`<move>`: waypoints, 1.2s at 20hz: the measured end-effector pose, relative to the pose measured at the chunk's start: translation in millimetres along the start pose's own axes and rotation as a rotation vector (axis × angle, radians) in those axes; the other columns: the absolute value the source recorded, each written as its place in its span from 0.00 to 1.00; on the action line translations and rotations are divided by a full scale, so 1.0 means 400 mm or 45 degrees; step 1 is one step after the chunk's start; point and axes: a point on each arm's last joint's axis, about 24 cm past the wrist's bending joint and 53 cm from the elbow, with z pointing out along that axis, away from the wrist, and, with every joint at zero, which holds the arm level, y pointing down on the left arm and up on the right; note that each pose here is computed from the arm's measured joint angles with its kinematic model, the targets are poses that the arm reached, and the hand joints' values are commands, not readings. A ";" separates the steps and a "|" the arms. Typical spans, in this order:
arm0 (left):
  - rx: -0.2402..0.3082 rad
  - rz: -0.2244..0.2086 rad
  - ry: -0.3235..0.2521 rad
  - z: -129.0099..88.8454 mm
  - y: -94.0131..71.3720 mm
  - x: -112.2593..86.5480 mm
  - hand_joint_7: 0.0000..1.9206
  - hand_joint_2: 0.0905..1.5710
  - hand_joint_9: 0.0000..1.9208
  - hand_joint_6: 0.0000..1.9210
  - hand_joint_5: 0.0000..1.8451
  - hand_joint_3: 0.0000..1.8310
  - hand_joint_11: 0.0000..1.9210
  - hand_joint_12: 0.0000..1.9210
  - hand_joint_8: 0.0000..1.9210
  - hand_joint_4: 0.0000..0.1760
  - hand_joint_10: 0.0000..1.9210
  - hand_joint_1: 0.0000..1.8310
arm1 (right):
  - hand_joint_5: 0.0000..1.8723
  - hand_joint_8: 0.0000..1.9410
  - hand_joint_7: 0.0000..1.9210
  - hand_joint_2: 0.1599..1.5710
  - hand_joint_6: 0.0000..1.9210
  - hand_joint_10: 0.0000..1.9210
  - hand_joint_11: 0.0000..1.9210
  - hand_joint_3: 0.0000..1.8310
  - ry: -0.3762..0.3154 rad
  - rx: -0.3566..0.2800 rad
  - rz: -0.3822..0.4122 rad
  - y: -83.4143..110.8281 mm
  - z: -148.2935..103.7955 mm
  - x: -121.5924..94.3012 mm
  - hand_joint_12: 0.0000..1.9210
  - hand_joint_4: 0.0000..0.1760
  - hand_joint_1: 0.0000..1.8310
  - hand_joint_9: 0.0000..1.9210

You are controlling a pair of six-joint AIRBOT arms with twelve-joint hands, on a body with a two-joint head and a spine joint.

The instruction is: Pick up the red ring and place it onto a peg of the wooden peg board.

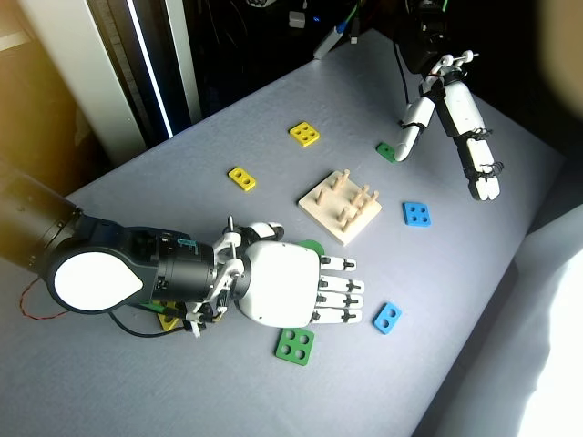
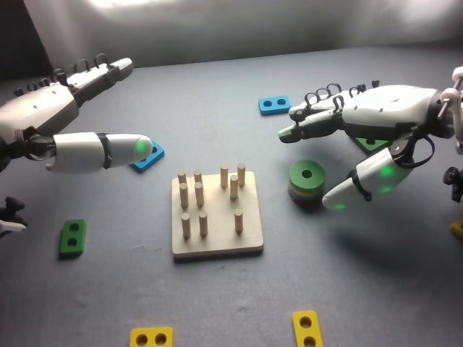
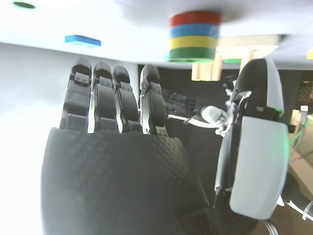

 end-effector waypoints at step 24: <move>0.009 0.000 0.000 0.006 -0.010 -0.002 0.00 0.63 0.00 0.00 0.00 0.00 0.00 0.00 0.00 1.00 0.00 0.17 | 0.28 0.01 0.09 0.59 0.03 0.00 0.00 0.00 0.024 -0.005 0.034 0.008 0.032 0.034 0.00 0.18 0.43 0.00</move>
